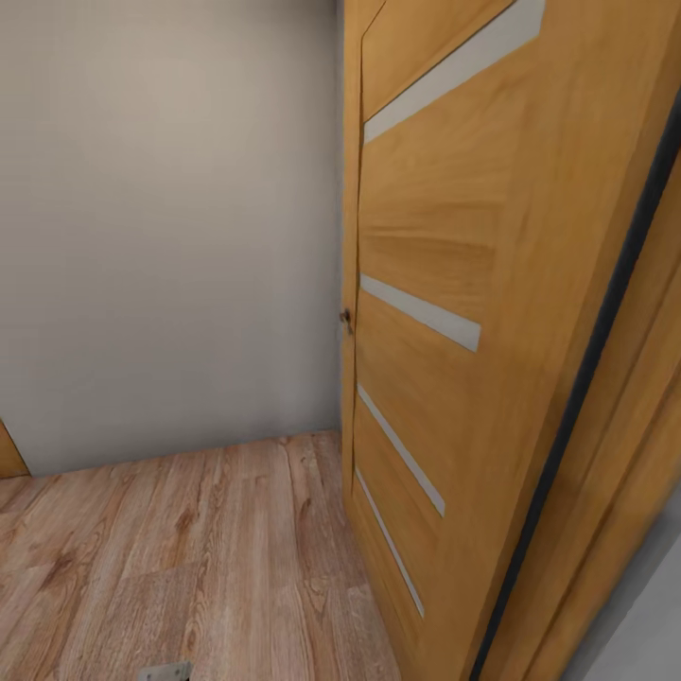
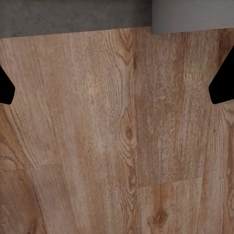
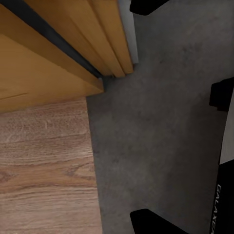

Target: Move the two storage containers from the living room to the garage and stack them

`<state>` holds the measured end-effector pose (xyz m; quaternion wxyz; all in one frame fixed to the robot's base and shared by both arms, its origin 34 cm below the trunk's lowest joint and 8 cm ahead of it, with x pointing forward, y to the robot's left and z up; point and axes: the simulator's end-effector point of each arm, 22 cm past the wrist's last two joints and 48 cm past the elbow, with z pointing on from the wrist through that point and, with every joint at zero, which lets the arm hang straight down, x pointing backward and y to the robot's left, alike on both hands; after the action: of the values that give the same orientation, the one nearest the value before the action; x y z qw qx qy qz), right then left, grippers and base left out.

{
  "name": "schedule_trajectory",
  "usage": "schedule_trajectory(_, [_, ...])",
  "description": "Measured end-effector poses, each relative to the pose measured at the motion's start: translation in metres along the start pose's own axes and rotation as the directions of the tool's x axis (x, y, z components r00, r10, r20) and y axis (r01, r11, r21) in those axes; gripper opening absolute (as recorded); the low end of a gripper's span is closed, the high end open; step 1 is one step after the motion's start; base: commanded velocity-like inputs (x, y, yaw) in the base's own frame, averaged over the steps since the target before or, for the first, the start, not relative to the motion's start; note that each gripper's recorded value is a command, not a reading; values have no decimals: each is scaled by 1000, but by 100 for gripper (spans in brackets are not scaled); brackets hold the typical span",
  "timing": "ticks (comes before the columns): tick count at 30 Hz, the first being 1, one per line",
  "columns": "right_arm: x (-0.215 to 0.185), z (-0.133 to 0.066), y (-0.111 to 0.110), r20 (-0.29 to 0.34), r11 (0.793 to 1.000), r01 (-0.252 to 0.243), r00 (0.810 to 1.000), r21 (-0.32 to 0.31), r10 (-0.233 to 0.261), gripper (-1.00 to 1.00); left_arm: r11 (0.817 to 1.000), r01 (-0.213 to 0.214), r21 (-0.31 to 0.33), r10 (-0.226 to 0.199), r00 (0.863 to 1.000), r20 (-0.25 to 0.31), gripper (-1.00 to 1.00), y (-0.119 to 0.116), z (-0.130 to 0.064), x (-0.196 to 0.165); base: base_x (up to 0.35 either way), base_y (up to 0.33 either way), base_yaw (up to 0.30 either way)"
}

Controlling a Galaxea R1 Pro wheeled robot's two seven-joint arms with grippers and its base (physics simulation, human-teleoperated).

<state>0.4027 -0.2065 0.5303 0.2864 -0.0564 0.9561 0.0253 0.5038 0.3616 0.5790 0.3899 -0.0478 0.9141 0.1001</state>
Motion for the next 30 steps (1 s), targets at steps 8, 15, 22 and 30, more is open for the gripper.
schedule_trajectory(8, [0,0,0,1,1000,0,1000,0,0,100,1000,0,0,0,1000,0,100,0,0,0,0,0,0])
schedule_trajectory(15, [-1,0,1,1,1000,0,1000,-2,0,100,1000,0,0,0,1000,0,100,0,0,0,0,0,14])
schedule_trajectory(22, [-1,0,1,1,1000,-1,1000,-2,1,100,1000,0,1,0,1000,0,100,0,0,0,0,0,111])
schedule_trajectory(30, [-1,0,1,2,1000,-1,1000,-2,1,100,1000,0,0,0,1000,0,100,0,0,0,0,0,26])
